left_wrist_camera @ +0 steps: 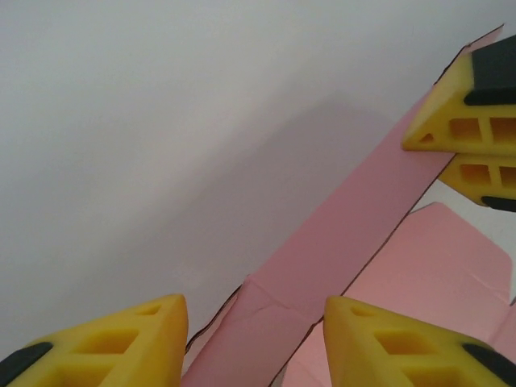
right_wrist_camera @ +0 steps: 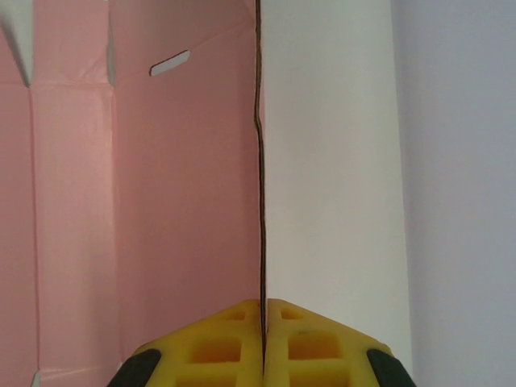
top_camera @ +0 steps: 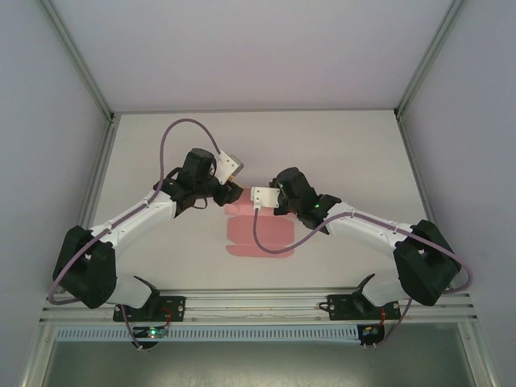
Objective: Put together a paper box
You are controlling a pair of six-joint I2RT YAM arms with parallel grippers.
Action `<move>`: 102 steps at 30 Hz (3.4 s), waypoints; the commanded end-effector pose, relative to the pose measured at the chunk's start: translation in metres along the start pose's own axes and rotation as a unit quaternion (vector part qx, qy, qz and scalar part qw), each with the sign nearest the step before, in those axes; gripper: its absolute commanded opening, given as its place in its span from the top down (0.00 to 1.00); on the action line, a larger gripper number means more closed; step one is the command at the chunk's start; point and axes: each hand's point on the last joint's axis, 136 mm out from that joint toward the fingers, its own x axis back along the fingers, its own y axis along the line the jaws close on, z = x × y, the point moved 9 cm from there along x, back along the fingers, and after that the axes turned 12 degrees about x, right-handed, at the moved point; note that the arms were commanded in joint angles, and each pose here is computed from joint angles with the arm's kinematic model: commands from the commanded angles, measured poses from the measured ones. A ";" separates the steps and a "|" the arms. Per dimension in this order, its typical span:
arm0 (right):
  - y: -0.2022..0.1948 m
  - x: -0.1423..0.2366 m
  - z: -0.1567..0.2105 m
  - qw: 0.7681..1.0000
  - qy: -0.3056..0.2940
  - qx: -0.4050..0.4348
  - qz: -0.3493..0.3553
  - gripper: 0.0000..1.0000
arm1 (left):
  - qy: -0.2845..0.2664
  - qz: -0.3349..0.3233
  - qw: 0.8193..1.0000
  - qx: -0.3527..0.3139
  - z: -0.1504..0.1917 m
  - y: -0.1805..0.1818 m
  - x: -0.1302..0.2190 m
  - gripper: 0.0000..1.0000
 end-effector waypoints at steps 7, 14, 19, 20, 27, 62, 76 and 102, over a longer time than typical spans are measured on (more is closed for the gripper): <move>-0.019 0.008 -0.001 0.999 -0.010 -0.037 0.019 1.00 | 0.014 -0.007 1.000 -0.018 0.002 -0.006 0.000 0.53; -0.019 0.009 -0.002 0.999 -0.013 -0.041 0.016 1.00 | 0.020 -0.016 1.000 -0.012 0.000 -0.004 -0.006 0.69; -0.024 0.010 -0.002 0.998 -0.011 -0.058 0.021 1.00 | 0.015 -0.012 1.000 -0.007 -0.004 -0.009 -0.010 0.77; -0.025 0.011 -0.002 0.997 -0.010 -0.067 0.024 1.00 | 0.013 -0.018 1.000 -0.002 -0.005 -0.009 -0.010 0.78; -0.043 0.020 -0.008 0.983 0.001 -0.181 0.029 1.00 | -0.041 -0.151 0.987 0.035 -0.023 -0.017 -0.017 0.84; -0.059 0.047 -0.022 0.939 -0.061 -0.336 0.046 1.00 | -0.160 -0.118 0.965 0.170 -0.046 -0.058 -0.021 0.61; -0.050 0.047 -0.001 0.939 -0.058 -0.338 0.023 1.00 | -0.163 -0.175 0.946 0.217 -0.007 -0.008 0.050 0.00; -0.050 0.055 0.009 0.917 -0.142 -0.369 -0.043 1.00 | -0.152 0.077 0.952 0.254 0.000 0.076 0.039 0.22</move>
